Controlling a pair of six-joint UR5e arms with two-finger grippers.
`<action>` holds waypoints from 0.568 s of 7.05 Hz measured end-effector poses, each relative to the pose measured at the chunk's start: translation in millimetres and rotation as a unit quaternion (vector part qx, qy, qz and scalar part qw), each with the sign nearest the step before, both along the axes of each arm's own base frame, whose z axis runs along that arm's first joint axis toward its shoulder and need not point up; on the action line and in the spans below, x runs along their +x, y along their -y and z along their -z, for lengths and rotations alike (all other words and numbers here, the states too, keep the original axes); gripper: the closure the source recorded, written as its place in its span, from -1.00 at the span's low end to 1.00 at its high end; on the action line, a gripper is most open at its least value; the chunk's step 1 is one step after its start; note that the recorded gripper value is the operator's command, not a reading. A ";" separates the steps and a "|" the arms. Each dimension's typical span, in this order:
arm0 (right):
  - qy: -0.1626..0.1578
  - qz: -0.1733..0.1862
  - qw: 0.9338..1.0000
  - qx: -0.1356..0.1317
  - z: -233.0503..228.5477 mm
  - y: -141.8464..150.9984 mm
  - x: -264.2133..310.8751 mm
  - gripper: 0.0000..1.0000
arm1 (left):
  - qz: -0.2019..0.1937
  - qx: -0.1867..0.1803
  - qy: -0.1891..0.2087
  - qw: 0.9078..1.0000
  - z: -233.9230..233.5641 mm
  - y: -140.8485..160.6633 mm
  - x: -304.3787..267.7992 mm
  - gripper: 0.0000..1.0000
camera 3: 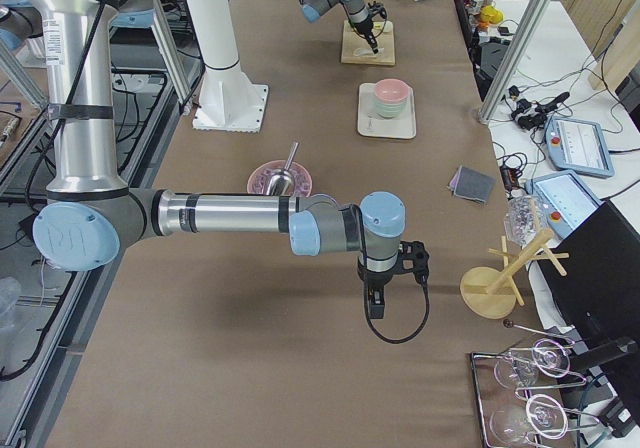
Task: Stack pink bowl on green and place spoon
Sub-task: 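Lift the white spoon and carry it with the left gripper to the pink bowl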
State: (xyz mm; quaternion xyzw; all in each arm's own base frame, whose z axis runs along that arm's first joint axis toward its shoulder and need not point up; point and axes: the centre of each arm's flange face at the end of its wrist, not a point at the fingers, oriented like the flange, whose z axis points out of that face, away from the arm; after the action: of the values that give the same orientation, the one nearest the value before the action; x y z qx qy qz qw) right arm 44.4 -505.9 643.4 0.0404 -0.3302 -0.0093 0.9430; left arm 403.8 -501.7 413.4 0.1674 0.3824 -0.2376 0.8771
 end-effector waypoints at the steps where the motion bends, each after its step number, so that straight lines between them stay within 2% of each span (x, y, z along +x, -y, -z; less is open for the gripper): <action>1: 0.000 0.000 1.000 -0.002 -4.7 -4.1 0.3 -1.00 | 0.008 0.006 -0.023 1.000 26.7 3.6 3.8 1.00; 2: -0.002 -0.001 1.000 0.000 -14.3 -13.2 1.0 -1.00 | 0.030 0.003 -0.060 0.998 63.5 10.7 11.5 1.00; 4: -0.002 -0.004 1.000 0.016 -34.8 -30.9 2.2 -1.00 | 0.100 -0.025 -0.133 0.986 144.2 31.3 31.4 1.00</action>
State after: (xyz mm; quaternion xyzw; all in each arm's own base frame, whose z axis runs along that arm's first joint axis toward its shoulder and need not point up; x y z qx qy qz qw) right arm 46.5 -475.0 678.1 0.0565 -0.3280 -0.0111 0.9429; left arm 435.3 -533.1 269.2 0.1503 0.4707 -0.3538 0.7942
